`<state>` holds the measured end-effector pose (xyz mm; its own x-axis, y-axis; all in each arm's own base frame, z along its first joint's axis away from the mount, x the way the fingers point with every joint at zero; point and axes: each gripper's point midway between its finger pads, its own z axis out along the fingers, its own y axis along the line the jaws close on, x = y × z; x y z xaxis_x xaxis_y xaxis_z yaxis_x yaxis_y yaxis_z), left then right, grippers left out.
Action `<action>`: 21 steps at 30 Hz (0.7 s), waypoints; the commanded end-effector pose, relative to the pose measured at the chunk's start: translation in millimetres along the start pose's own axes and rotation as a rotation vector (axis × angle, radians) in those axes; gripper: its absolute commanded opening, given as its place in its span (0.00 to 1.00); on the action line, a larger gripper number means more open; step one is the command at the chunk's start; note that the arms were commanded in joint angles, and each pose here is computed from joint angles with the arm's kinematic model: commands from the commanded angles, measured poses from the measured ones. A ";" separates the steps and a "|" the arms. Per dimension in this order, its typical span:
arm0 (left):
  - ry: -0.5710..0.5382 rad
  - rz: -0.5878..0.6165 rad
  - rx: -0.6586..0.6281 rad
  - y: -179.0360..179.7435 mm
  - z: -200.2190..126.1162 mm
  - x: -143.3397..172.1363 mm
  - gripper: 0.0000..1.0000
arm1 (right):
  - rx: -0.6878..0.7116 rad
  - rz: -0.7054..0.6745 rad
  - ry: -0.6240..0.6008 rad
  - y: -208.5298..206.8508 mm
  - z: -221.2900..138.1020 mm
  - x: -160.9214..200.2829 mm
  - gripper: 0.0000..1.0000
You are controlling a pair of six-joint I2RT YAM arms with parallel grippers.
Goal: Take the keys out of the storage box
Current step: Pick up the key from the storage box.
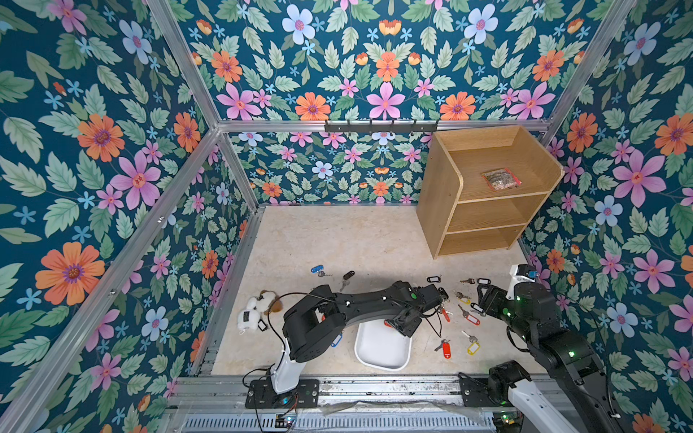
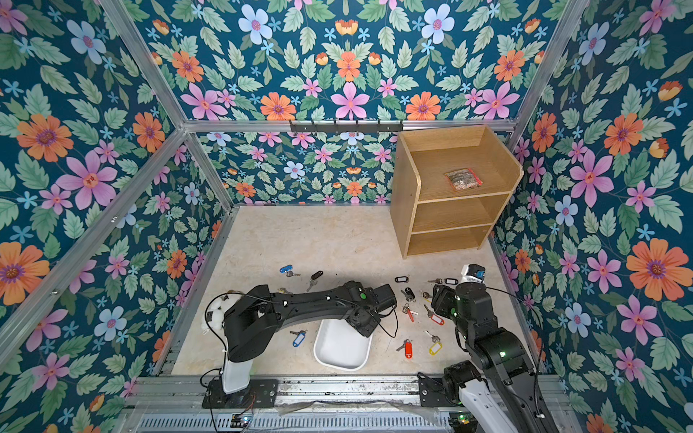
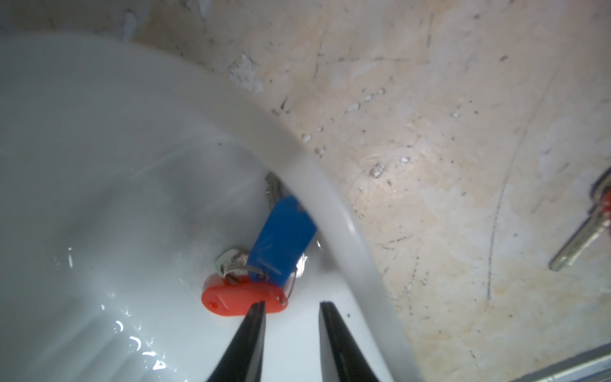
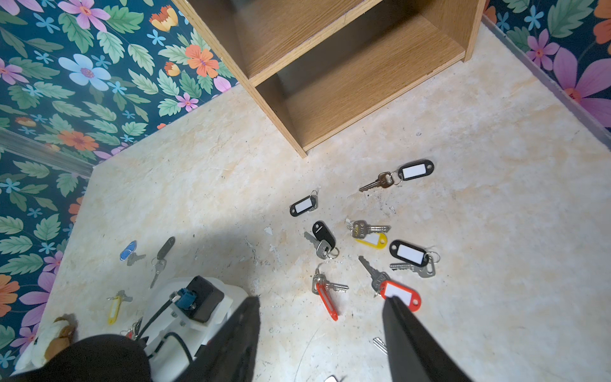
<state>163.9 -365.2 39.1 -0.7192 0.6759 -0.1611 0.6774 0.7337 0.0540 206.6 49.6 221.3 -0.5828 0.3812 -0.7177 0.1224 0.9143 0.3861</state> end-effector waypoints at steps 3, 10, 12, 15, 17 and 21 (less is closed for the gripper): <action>0.036 0.024 -0.032 5.3 2.9 4.9 0.34 | 0.002 0.000 -0.013 0.3 1.4 -2.7 0.63; 0.043 0.038 -0.036 3.4 6.9 1.1 0.28 | 0.003 0.000 -0.012 0.1 1.7 -2.3 0.63; 0.043 0.037 -0.038 3.5 7.4 -0.1 0.23 | 0.001 0.000 -0.014 0.5 1.4 -2.9 0.63; 0.044 0.032 -0.041 3.9 6.8 0.2 0.13 | 0.002 0.001 -0.014 0.2 1.7 -2.6 0.63; 0.046 0.028 -0.044 5.2 6.8 1.7 0.08 | 0.002 0.000 -0.013 0.3 1.7 -2.5 0.63; 0.044 0.017 -0.044 6.2 5.9 3.4 0.00 | 0.000 0.001 -0.015 0.5 1.2 -3.0 0.63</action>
<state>166.1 -364.4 30.9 -0.7056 0.6980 -0.1224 0.6934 0.7157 0.0834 206.8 49.7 220.9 -0.5840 0.3807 -0.7169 0.1231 0.9145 0.3853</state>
